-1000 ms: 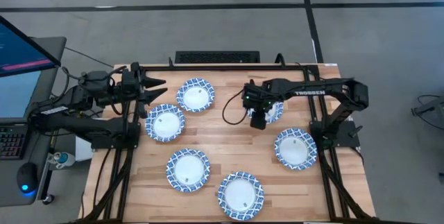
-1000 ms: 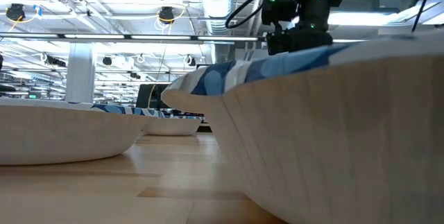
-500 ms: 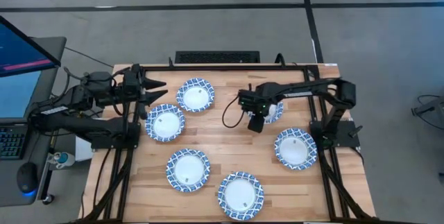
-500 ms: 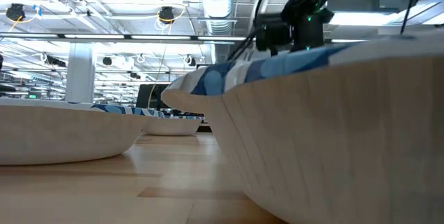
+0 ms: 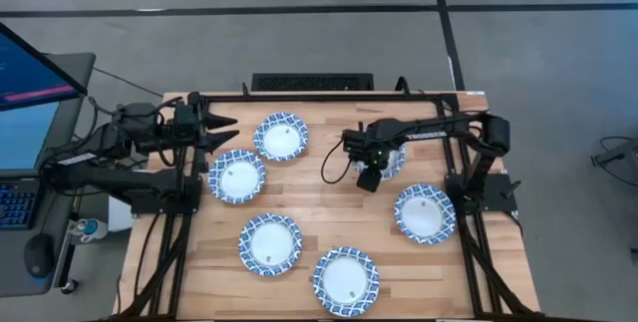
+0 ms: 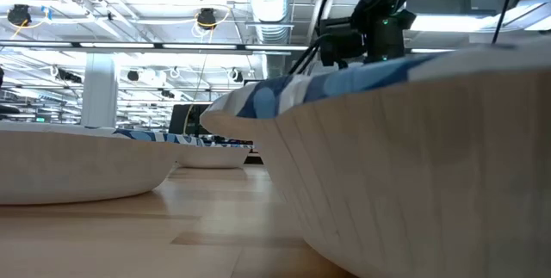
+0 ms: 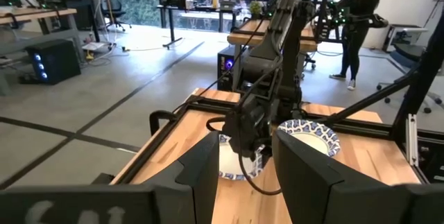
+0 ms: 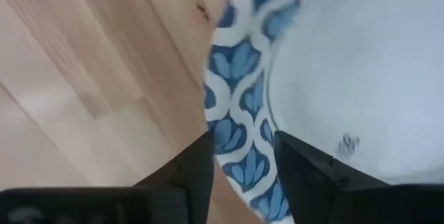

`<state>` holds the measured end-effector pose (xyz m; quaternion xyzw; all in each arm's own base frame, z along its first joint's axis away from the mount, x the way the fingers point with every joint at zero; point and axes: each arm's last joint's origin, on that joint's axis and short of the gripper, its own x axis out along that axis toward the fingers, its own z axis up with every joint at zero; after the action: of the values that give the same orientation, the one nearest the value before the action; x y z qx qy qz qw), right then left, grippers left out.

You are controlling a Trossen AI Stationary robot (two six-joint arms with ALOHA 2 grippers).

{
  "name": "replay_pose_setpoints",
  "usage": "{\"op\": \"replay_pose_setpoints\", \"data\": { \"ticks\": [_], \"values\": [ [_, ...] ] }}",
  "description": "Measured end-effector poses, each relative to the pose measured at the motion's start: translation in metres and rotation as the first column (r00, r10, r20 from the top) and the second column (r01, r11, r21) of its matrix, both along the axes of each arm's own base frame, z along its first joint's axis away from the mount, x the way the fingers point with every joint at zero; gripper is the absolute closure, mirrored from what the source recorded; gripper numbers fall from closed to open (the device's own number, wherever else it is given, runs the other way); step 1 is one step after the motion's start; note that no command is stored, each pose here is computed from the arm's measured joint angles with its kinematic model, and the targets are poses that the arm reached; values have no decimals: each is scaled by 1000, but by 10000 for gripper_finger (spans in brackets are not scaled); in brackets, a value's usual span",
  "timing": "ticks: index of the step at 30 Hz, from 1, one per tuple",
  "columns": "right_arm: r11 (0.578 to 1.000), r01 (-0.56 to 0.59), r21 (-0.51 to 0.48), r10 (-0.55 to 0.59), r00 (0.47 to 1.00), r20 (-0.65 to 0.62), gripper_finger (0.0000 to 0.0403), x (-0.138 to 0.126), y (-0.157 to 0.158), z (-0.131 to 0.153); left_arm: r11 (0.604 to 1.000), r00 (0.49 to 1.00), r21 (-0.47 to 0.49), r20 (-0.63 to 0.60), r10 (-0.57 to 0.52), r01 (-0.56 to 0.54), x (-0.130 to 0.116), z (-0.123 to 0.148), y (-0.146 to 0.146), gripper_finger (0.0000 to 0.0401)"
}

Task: Nest bowls inside each other
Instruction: Stack the blue patterned bowl on the blue bowl

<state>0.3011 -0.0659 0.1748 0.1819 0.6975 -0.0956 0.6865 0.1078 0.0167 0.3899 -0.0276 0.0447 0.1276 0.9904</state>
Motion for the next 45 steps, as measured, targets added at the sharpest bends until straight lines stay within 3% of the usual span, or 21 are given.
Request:
{"op": "replay_pose_setpoints", "data": {
  "ticks": [11, 18, 24, 33, 39, 45],
  "values": [
    [999, 6, 33, -7, 1000, 25, 160, 11, 10, 14, 1000, 1000, 2, 2, 1, -1, 0, 0, 0, 276],
    [999, -47, 13, 46, 995, 89, 159, 23, 25, 28, 1000, 999, -4, 41, 2, -2, -5, 12, 0, 276],
    [985, -111, -131, 116, 993, 36, 159, 26, 34, 20, 999, 997, -5, 62, -42, 43, -7, 18, -2, 276],
    [989, -96, -115, 94, 995, -23, 159, 33, 35, -2, 997, 995, -14, 65, -77, 78, -7, 18, -3, 276],
    [988, -89, -125, 91, 996, 5, 160, 41, 34, -12, 997, 995, -14, 65, -77, 78, -7, 18, -3, 276],
    [986, -79, -148, 74, 996, -44, 196, 42, 27, -25, 997, 995, -13, 65, -77, 78, -7, 18, -3, 276]
  ]
}}
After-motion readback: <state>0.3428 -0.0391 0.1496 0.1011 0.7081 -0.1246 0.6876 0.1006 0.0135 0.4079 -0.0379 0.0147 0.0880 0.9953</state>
